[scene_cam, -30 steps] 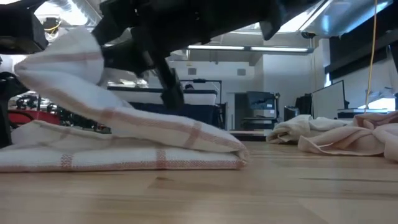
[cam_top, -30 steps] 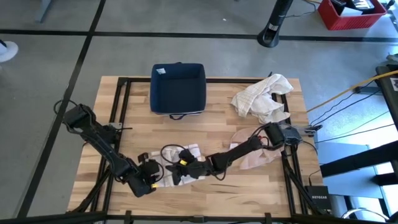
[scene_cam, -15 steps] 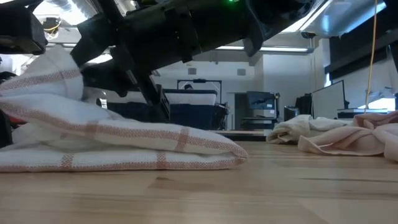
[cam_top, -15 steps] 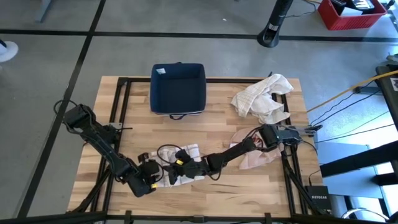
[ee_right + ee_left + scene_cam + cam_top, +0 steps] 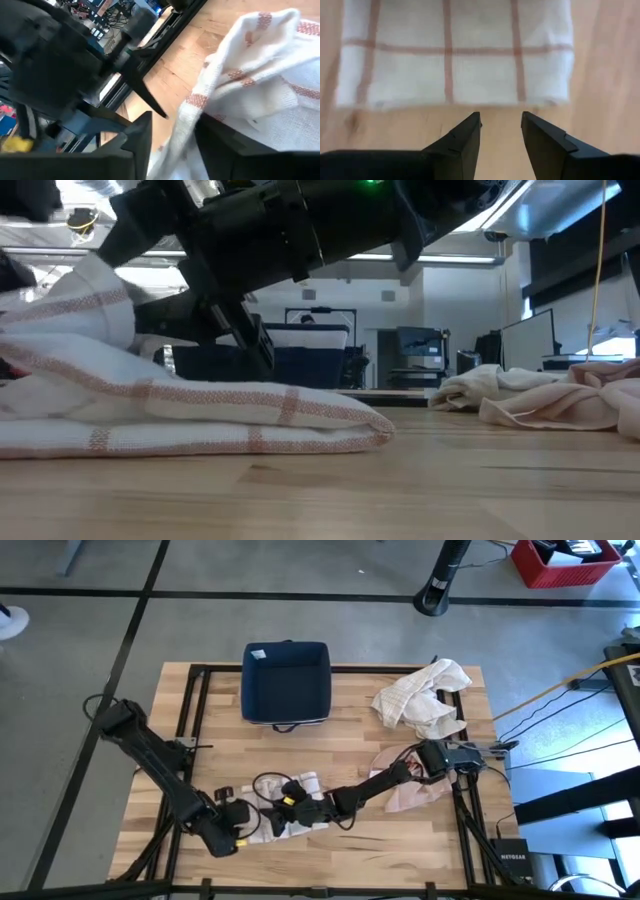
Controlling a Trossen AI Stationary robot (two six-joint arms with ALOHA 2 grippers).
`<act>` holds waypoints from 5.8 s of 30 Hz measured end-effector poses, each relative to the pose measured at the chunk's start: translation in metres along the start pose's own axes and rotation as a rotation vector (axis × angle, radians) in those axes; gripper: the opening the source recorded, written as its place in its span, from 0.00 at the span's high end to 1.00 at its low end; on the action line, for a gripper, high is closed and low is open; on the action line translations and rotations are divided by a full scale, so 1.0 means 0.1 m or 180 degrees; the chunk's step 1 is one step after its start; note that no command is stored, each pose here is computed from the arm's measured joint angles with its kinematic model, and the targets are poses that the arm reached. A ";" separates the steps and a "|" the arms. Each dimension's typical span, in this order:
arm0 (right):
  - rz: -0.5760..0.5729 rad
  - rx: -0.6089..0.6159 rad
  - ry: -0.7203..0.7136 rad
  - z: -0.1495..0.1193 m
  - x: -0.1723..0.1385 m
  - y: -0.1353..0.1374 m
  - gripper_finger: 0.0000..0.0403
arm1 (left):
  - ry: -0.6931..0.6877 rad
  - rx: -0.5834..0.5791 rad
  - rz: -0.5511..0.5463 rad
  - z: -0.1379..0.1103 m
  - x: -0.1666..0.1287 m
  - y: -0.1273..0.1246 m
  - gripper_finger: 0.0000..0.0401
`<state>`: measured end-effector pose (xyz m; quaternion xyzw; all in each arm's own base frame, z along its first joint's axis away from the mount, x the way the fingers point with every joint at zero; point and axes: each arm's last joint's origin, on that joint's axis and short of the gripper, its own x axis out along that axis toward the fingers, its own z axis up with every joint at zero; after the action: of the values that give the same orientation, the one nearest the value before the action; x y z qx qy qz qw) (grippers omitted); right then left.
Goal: Fold towel
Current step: Fold the left white patterned towel, then fold the light brown towel
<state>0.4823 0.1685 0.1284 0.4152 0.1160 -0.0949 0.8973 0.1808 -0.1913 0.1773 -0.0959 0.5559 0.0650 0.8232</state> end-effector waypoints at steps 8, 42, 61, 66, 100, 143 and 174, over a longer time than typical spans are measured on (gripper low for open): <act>0.0124 0.0068 -0.0079 0.03 0.00 0.04 0.54 | -0.0241 -0.0238 -0.0379 0.10 -0.58 0.11 0.66; -0.0615 -0.2818 0.1212 -0.24 -0.34 -0.03 0.55 | -0.0900 0.0039 0.0116 0.25 0.28 -0.26 0.66; -0.0567 -0.2995 0.1441 0.15 -0.65 0.30 0.55 | -0.0818 -0.0342 -0.0328 0.39 -0.05 -0.16 0.66; -0.0713 -0.2884 0.1653 0.10 -0.80 0.28 0.55 | -0.0960 -0.0202 0.0068 0.50 0.07 0.01 0.66; -0.0384 -0.2689 0.1441 0.92 -0.59 0.10 0.55 | -0.1127 -0.0951 0.0153 -0.01 -0.17 -0.21 0.66; -0.3594 -0.0291 0.1015 0.17 -1.82 -0.49 0.55 | -0.1417 -0.0275 0.0469 0.49 -0.09 0.04 0.66; -0.1446 -0.1608 0.1145 0.71 -1.37 0.43 0.99 | -0.1478 0.0443 0.0677 0.71 -0.05 0.13 0.66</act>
<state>0.3719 0.1514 0.2431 0.1547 0.3804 -0.1853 0.8928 0.2400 -0.1622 0.2067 0.0373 0.3622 0.1330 0.9218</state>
